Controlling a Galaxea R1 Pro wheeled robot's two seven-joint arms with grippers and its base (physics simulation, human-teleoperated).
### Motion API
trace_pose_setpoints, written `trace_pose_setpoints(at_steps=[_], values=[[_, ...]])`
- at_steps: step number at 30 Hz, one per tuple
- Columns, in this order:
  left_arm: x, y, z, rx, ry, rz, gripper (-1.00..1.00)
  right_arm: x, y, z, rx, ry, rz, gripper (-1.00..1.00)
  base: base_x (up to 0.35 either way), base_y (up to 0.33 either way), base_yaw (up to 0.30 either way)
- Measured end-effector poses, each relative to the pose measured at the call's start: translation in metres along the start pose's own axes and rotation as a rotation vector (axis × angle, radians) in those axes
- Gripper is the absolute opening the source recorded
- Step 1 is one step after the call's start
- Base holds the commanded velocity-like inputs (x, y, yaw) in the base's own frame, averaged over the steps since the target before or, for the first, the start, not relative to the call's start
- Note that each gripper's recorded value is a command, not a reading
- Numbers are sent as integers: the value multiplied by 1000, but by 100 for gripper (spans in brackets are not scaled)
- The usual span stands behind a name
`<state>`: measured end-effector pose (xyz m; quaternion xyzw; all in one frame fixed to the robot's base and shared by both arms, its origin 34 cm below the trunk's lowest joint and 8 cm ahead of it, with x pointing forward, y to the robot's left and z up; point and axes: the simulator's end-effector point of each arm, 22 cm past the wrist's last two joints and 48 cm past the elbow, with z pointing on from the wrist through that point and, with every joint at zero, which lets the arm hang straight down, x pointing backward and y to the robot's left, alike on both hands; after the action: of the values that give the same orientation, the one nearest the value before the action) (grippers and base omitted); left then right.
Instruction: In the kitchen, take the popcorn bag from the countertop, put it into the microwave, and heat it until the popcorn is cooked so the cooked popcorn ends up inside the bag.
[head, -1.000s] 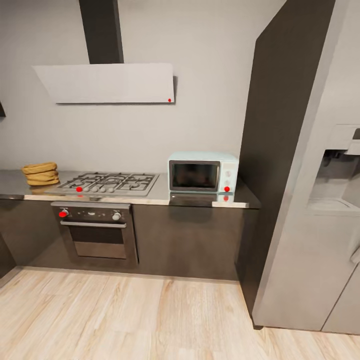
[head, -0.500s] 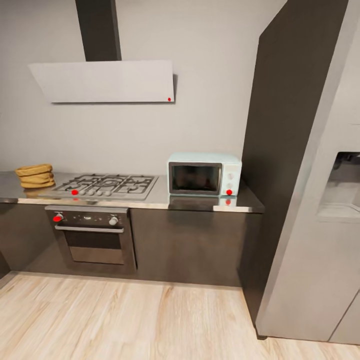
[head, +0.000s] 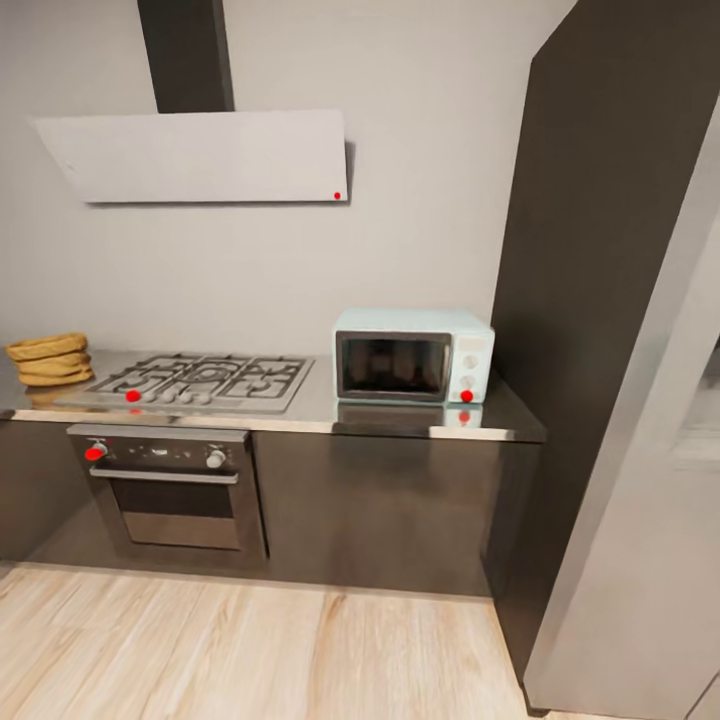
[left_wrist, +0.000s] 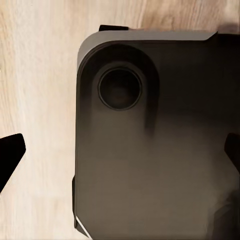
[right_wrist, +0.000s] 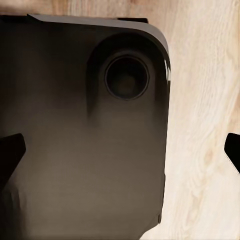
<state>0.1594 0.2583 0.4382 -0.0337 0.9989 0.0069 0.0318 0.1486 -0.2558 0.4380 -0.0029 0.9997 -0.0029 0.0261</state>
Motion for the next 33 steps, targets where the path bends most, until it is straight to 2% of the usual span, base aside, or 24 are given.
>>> trace_pose_setpoints(at_steps=[21, 33], values=[[0, 0, 0, 0, 0, 0, 100, 0, 0, 0, 0, -1, 0, 100, 242, 0, 0], [0, 0, 0, 0, 1, 0, 100, 0, 2, 0, -3, 0, 3, 100, 12, 0, -137]])
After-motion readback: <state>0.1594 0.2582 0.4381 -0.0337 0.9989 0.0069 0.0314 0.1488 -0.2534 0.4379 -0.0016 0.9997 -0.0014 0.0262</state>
